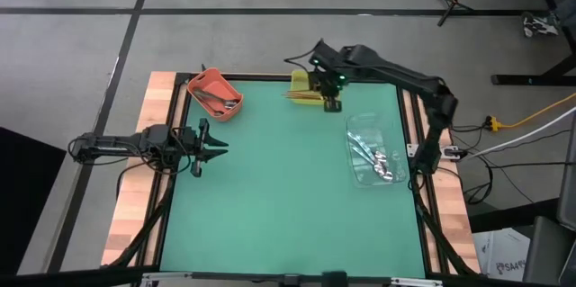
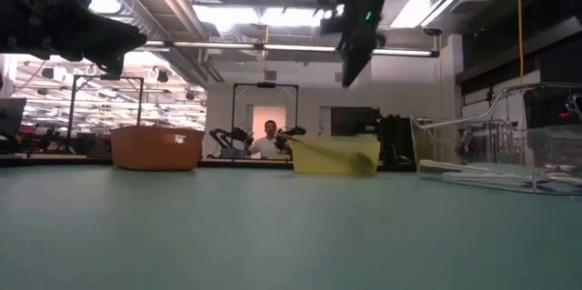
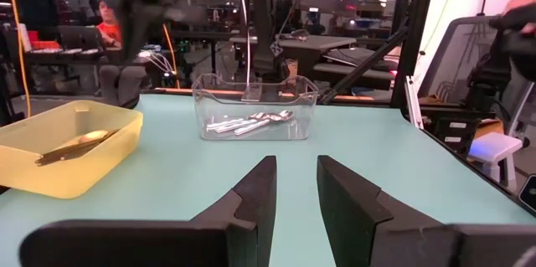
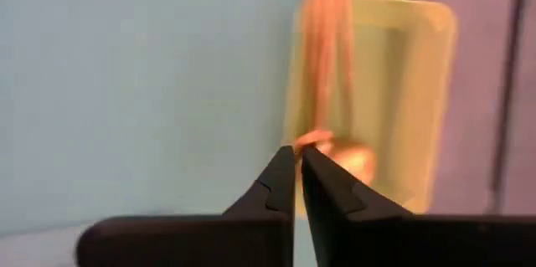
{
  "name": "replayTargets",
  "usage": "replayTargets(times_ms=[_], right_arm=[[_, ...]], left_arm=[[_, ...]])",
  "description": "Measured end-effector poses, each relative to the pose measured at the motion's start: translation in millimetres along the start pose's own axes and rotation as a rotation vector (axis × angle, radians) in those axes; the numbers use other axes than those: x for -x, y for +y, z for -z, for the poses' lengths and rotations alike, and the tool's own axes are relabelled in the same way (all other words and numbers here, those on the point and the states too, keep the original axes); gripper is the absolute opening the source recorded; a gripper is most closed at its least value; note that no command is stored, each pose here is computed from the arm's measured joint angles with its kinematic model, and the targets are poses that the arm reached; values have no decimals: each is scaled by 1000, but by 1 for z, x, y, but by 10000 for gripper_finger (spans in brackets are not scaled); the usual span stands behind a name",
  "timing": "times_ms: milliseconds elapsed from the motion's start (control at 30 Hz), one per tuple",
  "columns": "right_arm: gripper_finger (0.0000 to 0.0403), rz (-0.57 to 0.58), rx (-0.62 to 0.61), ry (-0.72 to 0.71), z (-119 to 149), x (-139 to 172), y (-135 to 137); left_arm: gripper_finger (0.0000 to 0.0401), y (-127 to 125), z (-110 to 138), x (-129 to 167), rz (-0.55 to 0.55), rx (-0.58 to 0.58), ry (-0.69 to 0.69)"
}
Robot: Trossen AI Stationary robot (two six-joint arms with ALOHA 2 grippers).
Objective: Sort silverware by color (type)
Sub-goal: Return to Home Position
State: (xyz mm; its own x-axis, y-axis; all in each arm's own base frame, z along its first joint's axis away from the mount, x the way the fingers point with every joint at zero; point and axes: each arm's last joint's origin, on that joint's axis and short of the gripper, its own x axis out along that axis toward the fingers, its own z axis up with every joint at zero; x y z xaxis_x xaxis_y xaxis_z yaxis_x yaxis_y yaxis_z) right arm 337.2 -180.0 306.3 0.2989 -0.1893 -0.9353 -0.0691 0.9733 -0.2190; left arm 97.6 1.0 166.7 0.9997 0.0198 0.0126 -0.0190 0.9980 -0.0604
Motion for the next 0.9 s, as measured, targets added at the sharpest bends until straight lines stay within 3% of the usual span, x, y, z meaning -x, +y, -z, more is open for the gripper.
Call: replayTargets(times_ms=[167, 300, 467, 667, 900], right_arm=[[4, -82, -60, -82, 11, 53, 30], [2, -17, -142, -165, 22, 91, 61], [1, 54, -206, -261, 47, 118, 105], [1, 16, -235, -443, 88, 122, 146], [1, 17, -292, -644, 135, 99, 165]], left_arm=[[82, 0, 0, 0, 0, 0, 0], [82, 0, 0, 0, 0, 0, 0], [82, 0, 0, 0, 0, 0, 0], [82, 0, 0, 0, 0, 0, 0], [82, 0, 0, 0, 0, 0, 0]])
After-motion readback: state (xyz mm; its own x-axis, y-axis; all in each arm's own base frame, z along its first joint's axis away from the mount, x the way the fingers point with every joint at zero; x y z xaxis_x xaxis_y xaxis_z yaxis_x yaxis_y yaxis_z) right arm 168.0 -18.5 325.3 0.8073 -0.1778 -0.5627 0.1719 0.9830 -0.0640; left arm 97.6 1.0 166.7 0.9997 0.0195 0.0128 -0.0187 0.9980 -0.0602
